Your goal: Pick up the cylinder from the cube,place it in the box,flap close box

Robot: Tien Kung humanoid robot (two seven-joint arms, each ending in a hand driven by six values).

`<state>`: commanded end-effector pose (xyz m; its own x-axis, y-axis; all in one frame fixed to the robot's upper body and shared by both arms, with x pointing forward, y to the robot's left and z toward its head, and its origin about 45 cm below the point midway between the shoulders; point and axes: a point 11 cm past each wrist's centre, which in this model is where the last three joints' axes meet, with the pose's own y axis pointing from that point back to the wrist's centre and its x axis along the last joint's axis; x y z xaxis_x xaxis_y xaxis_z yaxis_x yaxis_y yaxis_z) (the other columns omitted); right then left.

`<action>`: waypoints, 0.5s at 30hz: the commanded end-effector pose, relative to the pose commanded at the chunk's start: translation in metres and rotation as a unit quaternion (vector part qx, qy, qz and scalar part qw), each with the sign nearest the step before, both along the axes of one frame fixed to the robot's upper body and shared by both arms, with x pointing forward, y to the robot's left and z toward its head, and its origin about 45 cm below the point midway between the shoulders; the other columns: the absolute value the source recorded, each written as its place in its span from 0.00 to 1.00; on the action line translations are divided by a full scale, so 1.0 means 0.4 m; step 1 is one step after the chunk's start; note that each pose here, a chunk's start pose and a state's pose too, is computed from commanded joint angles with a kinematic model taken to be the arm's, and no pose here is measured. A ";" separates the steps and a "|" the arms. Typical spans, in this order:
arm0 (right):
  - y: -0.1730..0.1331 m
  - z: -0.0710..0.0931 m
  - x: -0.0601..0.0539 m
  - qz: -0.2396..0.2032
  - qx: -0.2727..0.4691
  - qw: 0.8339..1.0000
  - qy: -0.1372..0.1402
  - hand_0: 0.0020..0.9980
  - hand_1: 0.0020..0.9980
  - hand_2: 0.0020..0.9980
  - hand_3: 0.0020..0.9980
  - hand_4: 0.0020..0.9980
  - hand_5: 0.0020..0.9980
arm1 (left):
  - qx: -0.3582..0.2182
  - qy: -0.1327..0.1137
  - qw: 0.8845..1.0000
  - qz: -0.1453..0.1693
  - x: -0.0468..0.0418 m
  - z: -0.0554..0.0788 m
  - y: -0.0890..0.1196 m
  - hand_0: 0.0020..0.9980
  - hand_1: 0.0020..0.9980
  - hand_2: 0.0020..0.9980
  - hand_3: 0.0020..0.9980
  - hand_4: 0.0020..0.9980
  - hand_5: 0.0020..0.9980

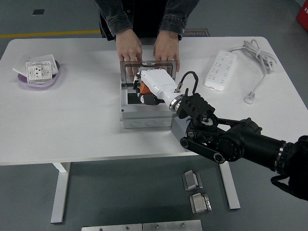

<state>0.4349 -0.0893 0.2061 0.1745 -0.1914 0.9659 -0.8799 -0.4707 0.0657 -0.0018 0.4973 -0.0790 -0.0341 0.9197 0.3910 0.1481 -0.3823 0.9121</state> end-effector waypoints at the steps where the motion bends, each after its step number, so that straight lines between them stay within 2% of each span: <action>1: -0.001 0.000 0.007 0.000 -0.006 1.000 0.000 0.04 0.17 0.31 0.24 0.01 0.00 | 0.000 0.000 1.000 0.000 0.001 0.000 0.001 0.71 0.71 0.69 0.81 0.74 0.47; 5: -0.009 -0.002 0.030 -0.001 -0.031 1.000 0.004 0.04 0.17 0.31 0.24 0.01 0.00 | 0.001 -0.001 1.000 -0.002 0.005 0.001 0.002 0.71 0.71 0.69 0.81 0.74 0.47; 6: -0.011 -0.003 0.033 -0.001 -0.035 0.999 0.005 0.04 0.17 0.31 0.24 0.01 0.00 | 0.001 -0.002 1.000 -0.002 0.006 0.001 0.002 0.71 0.71 0.69 0.81 0.74 0.47; 7: -0.013 -0.004 0.036 0.000 -0.041 0.999 0.006 0.06 0.19 0.35 0.28 0.05 0.00 | 0.000 -0.002 1.000 -0.003 0.006 0.001 0.001 0.71 0.71 0.68 0.81 0.74 0.47; 12: -0.019 -0.009 0.043 0.003 -0.061 0.998 0.004 0.06 0.19 0.35 0.28 0.05 0.00 | 0.000 -0.002 1.000 -0.003 0.006 0.000 -0.001 0.71 0.71 0.68 0.81 0.74 0.47; 13: -0.019 -0.009 0.044 0.004 -0.064 0.998 0.003 0.48 0.52 0.63 0.75 0.38 0.11 | 0.000 -0.002 1.000 -0.003 0.006 0.000 -0.001 0.72 0.71 0.69 0.82 0.75 0.47; 15: -0.018 -0.009 0.044 0.006 -0.067 0.998 0.000 0.48 0.52 0.63 0.75 0.38 0.11 | 0.000 -0.002 1.000 -0.003 0.007 0.000 0.000 0.72 0.71 0.69 0.82 0.75 0.47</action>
